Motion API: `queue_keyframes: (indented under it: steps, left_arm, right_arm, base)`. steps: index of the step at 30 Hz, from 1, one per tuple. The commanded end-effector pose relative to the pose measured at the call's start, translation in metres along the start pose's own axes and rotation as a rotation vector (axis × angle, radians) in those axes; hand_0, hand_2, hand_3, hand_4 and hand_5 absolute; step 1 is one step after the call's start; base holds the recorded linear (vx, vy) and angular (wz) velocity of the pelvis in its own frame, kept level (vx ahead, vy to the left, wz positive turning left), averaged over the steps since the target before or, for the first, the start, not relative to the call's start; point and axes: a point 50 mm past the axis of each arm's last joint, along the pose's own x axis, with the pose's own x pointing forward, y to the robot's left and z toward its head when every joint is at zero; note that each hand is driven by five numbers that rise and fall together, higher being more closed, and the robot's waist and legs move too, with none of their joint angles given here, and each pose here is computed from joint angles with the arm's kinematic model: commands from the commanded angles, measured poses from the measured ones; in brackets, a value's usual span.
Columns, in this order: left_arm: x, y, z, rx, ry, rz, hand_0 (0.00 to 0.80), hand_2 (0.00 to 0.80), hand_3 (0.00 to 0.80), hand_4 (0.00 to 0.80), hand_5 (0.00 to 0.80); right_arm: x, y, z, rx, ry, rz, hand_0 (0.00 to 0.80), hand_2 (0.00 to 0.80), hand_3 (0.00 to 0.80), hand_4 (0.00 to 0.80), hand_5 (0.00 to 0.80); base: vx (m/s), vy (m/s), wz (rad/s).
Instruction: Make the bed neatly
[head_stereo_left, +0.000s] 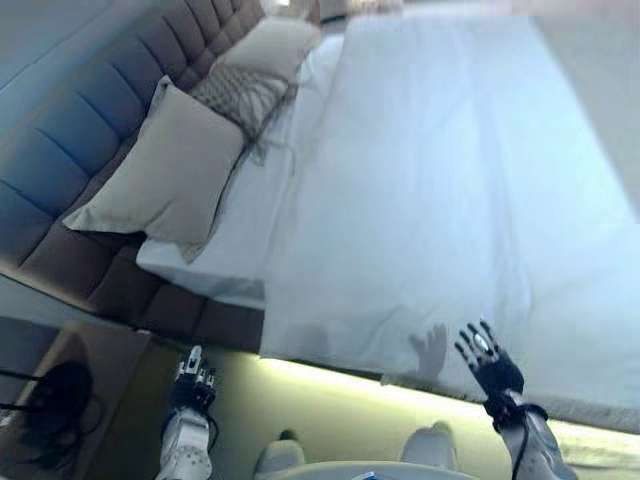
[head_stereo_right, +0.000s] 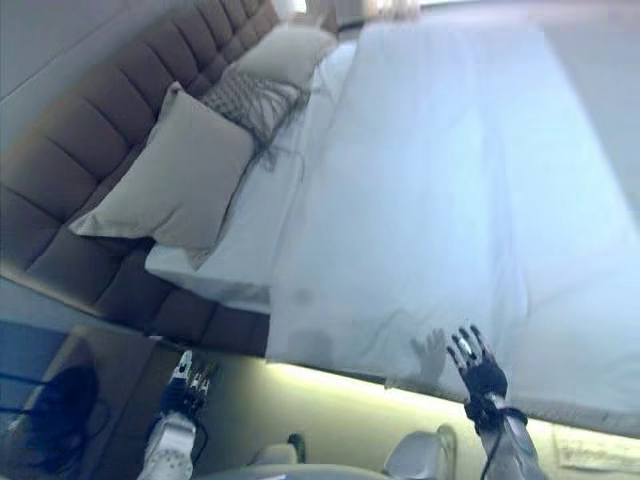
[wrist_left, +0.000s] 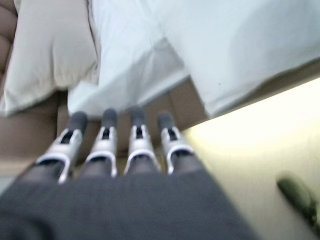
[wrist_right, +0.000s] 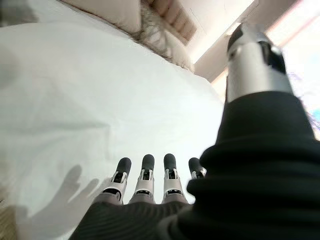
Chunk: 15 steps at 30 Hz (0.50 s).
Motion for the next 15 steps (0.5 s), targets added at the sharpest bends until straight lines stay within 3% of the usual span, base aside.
queue_keyframes:
  steps: [1,9,15]
  left_arm:
    - [0.012,-0.022,0.064,0.184,-0.201,-0.176,0.000,0.000,0.000,0.000,0.000]
    - [0.010,-0.062,0.040,0.210,-0.142,-0.377,0.000,0.000,0.000,0.000,0.000]
    - [0.007,-0.074,0.036,0.259,-0.088,-0.476,0.000,0.000,0.000,0.000,0.000]
  right_arm:
    - [0.008,0.036,-0.003,0.112,-0.052,0.139,0.000,0.000,0.000,0.000,0.000]
    - [0.015,0.054,-0.010,0.170,-0.102,0.121,0.000,0.000,0.000,0.000,0.000]
    - [0.020,0.052,-0.010,-0.015,-0.071,0.046,0.000,0.000,0.000,0.000,0.000]
  base:
    - [-0.005,-0.207,0.14]
    - [-0.008,-0.104,0.13]
    - [0.007,-0.009,0.02]
